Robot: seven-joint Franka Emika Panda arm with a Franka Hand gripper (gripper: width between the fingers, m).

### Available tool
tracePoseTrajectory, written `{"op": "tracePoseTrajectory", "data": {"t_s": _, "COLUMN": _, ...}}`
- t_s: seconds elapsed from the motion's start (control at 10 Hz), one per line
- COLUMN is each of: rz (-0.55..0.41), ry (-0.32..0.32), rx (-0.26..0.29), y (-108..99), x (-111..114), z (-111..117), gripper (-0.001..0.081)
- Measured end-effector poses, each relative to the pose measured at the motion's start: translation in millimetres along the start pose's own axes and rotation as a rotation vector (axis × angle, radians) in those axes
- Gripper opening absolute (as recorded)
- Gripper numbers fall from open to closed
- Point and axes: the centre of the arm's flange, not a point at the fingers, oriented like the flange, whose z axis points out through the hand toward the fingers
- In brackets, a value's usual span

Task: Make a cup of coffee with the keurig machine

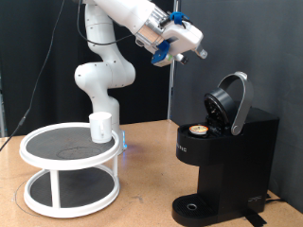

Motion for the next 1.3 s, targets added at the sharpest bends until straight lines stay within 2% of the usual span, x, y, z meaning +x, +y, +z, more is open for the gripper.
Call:
{"op": "tracePoseTrajectory", "data": {"t_s": 0.3, "rz": -0.001, "ry": -0.011, "rx": -0.004, "y": 1.2, "x": -1.2, "z": 0.1, "gripper": 0.0734}}
{"op": "tracePoseTrajectory", "data": {"t_s": 0.5, "rz": -0.001, "ry": -0.026, "rx": -0.107, "y": 9.2, "x": -9.8, "z": 10.4, "gripper": 0.0734}}
{"op": "tracePoseTrajectory", "data": {"t_s": 0.6, "rz": 0.013, "ry": -0.034, "rx": -0.146, "y": 11.2, "x": -19.3, "z": 18.9, "gripper": 0.0734}}
{"op": "tracePoseTrajectory", "data": {"t_s": 0.7, "rz": 0.038, "ry": -0.023, "rx": -0.161, "y": 12.6, "x": -28.4, "z": 30.0, "gripper": 0.0734}}
{"op": "tracePoseTrajectory", "data": {"t_s": 0.9, "rz": 0.076, "ry": 0.025, "rx": -0.145, "y": 15.7, "x": -44.8, "z": 54.5, "gripper": 0.0734}}
{"op": "tracePoseTrajectory", "data": {"t_s": 1.1, "rz": 0.056, "ry": 0.096, "rx": -0.086, "y": 15.2, "x": -58.3, "z": 74.5, "gripper": 0.0734}}
{"op": "tracePoseTrajectory", "data": {"t_s": 1.3, "rz": 0.070, "ry": 0.075, "rx": -0.108, "y": 16.1, "x": -57.9, "z": 75.0, "gripper": 0.0734}}
